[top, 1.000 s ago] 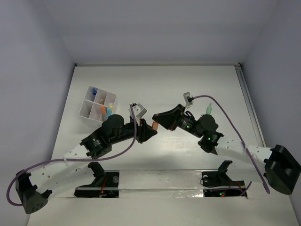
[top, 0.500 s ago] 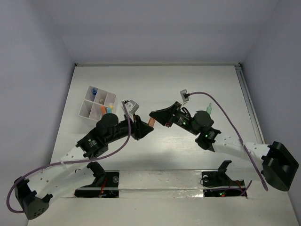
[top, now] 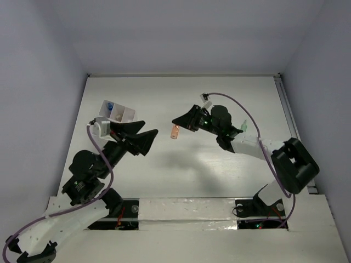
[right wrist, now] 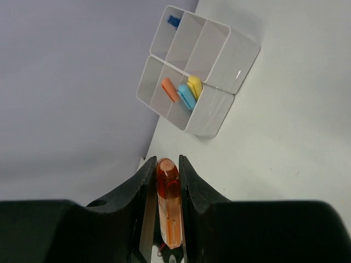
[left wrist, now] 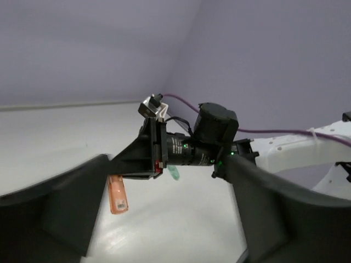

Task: Sort the stationery into containers
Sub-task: Close the pen cap on the pen, then place the pen in the storage box.

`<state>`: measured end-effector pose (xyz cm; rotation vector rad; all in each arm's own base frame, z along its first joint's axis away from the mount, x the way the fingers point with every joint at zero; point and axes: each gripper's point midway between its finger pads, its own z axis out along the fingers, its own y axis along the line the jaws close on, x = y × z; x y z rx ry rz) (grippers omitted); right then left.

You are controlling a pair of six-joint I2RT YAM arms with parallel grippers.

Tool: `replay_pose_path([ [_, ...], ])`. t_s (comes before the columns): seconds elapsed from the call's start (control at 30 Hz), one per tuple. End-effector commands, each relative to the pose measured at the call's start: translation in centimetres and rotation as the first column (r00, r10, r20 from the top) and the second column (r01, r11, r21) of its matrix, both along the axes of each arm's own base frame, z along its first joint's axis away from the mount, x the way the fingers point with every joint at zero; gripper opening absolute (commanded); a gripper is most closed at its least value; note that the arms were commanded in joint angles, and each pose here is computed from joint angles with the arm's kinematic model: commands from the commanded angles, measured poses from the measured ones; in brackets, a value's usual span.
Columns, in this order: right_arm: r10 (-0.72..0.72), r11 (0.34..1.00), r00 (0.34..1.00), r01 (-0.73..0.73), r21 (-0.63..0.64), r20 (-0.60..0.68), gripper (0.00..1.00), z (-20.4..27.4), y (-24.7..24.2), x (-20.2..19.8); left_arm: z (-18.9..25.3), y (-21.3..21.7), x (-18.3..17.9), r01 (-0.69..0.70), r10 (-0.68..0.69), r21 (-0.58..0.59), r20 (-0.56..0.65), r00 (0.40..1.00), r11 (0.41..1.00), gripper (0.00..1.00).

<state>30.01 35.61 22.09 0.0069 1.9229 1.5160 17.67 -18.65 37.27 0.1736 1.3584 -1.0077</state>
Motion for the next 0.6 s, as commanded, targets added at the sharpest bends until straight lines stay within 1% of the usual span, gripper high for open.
replay_pose_path([
  [0.0,0.043,0.994,0.994,-0.053,0.1,0.104,0.0,4.8,2.5,2.4,1.5,3.1,0.5,-0.141,0.141,0.002,0.009,0.99,0.99,0.96],
  [0.03,0.042,0.994,0.992,-0.054,0.1,0.119,0.0,4.9,3.0,3.0,2.4,3.8,0.2,-0.155,0.155,0.001,0.029,0.987,0.988,0.99],
  [0.1,0.032,0.997,0.989,-0.042,0.066,0.144,0.0,4.5,4.2,4.3,2.0,4.8,0.3,-0.2,0.2,0.041,0.015,0.98,0.979,0.99],
  [0.13,0.019,0.998,0.987,-0.029,0.057,0.162,0.0,4.6,5.7,5.7,2.4,5.3,0.1,-0.215,0.214,0.046,0.022,0.977,0.976,0.99],
  [0.17,0.01,0.999,0.983,-0.018,0.042,0.183,0.0,4.4,6.2,6.6,2.0,5.8,0.2,-0.238,0.236,0.075,0.024,0.971,0.968,0.99],
  [0.2,0.013,0.999,0.981,-0.021,0.041,0.193,0.0,4.3,7.2,7.0,1.9,6.5,0.5,-0.274,0.273,0.082,0.022,0.962,0.958,0.99],
  [0.27,-0.016,1.0,0.976,0.01,0.029,0.216,0.0,4.0,9.2,9.4,1.3,7.4,0.9,-0.326,0.326,0.097,0.021,0.945,0.94,0.99],
  [0.33,-0.05,0.999,0.971,0.047,0.016,0.233,0.0,3.6,10.6,11.2,0.3,7.6,1.2,-0.342,0.343,0.113,0.017,0.939,0.933,0.99],
  [0.37,-0.057,0.998,0.964,0.056,0.012,0.259,0.0,3.6,12.1,12.5,0.1,7.7,1.3,-0.349,0.349,0.115,0.019,0.937,0.93,0.99],
  [0.43,-0.104,0.994,0.957,0.112,-0.014,0.272,0.0,2.9,13.1,14.3,-0.2,7.9,1.4,-0.362,0.363,0.126,0.018,0.932,0.923,0.99],
  [0.47,-0.107,0.992,0.95,0.121,-0.032,0.293,0.0,2.3,14.5,15.2,-0.4,7.9,1.5,-0.365,0.366,0.132,0.016,0.93,0.922,0.99],
  [0.57,-0.144,0.984,0.937,0.169,-0.05,0.317,0.0,1.4,15.9,17.1,-0.6,8.0,1.5,-0.371,0.372,0.134,0.018,0.928,0.919,0.99],
])
